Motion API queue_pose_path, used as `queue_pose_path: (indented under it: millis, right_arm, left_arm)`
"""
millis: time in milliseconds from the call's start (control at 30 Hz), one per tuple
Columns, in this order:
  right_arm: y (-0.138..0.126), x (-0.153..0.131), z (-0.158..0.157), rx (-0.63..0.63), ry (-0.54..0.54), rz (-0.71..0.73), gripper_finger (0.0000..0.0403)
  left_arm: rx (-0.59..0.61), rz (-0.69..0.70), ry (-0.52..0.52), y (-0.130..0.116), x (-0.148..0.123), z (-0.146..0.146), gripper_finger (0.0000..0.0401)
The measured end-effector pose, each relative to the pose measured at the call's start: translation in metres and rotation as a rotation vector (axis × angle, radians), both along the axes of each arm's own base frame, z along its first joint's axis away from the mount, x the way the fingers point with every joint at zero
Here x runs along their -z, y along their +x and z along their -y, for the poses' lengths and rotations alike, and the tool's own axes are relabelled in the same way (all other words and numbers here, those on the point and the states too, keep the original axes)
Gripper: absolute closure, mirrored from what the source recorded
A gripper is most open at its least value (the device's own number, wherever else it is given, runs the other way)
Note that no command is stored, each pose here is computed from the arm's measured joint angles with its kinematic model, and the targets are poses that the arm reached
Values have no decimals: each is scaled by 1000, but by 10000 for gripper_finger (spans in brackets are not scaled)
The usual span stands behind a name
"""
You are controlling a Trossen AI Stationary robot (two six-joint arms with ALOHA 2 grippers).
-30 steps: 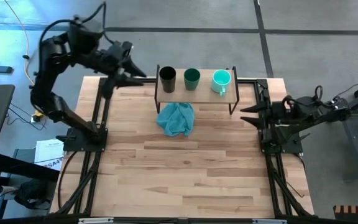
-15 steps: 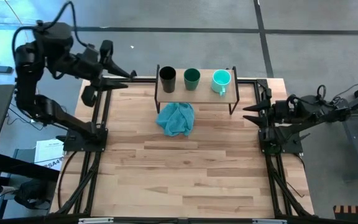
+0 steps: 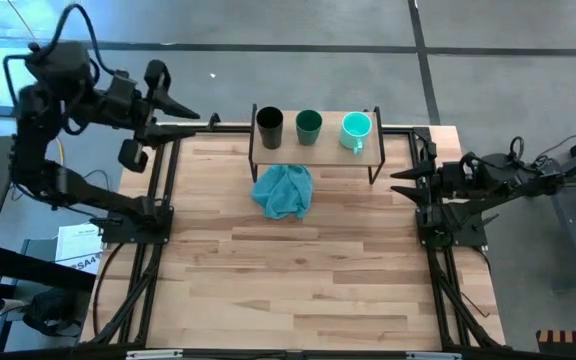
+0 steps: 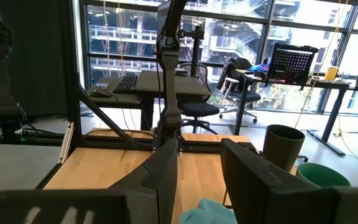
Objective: Stack small to large cups/mugs on shelf
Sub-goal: Return to Home Position
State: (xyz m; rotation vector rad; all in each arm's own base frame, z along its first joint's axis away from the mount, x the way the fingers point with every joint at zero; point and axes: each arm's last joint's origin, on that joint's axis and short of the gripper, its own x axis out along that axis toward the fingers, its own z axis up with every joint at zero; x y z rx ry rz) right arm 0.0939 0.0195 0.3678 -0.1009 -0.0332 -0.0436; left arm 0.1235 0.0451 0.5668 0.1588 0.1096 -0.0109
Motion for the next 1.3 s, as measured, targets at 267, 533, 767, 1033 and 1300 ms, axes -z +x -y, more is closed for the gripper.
queue_pose_path:
  millis: [267, 533, 767, 1033, 1300]
  right_arm:
    - [0, 0, 0, 0, 5, 1, 291]
    - [0, 0, 1, 33, 32, 5, 291]
    - [0, 0, 1, 40, 46, 3, 291]
    - [0, 0, 1, 39, 73, 5, 291]
    - [0, 1, 1, 38, 114, 0, 291]
  left_arm:
    - [-60, 109, -42, 11, 39, -7, 265]
    - [-123, 153, -81, 8, 73, -7, 265]
    - [-120, 212, -147, 8, 111, -8, 265]
    - [-136, 268, -181, 4, 143, -6, 265]
    - [-139, 296, -206, 12, 175, -10, 265]
